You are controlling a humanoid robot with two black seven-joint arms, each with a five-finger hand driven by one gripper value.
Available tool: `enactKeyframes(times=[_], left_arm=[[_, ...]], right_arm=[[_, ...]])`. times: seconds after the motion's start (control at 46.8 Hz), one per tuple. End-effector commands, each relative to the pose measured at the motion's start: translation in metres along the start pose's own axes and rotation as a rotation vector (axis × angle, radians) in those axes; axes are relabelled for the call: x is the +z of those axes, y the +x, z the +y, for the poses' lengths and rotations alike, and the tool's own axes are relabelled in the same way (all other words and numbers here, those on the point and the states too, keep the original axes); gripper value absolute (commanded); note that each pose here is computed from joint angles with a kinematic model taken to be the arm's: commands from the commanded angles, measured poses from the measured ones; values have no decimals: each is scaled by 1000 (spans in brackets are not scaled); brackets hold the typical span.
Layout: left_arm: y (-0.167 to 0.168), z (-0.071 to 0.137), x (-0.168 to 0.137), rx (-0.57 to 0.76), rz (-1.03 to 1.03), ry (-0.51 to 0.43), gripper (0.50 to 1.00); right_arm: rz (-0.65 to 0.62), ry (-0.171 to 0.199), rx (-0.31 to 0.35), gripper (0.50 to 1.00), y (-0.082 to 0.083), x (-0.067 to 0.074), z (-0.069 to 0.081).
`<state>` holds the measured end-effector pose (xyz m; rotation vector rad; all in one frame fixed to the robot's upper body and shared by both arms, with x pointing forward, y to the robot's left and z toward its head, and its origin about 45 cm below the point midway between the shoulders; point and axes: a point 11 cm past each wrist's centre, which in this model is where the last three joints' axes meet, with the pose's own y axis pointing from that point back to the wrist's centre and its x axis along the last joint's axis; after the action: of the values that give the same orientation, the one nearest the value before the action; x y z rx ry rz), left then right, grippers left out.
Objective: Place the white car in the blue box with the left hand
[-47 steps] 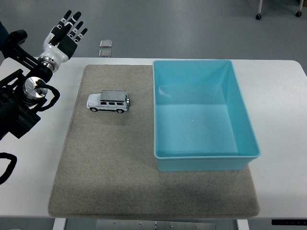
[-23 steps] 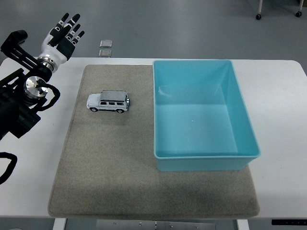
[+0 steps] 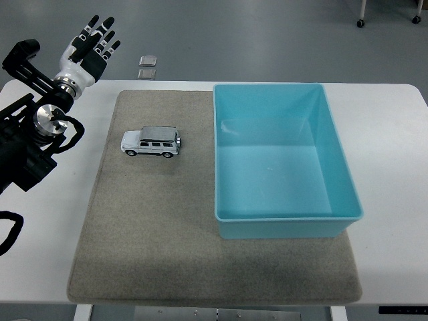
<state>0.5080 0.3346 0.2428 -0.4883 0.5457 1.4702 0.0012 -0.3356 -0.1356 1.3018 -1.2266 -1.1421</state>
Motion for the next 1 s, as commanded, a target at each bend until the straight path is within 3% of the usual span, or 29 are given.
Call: enactKeyframes(times=[0.0, 0.427, 0.983], left_arm=[[0, 0, 0, -2, -6, 2, 994], [-38, -3, -5, -143, -190, 65, 994], [-70, 8, -7, -381, -695, 221, 994]], right_arm=[[0, 0, 0, 936, 0, 0, 0], [0, 0, 0, 936, 0, 0, 0], [0, 0, 0, 936, 0, 0, 0]])
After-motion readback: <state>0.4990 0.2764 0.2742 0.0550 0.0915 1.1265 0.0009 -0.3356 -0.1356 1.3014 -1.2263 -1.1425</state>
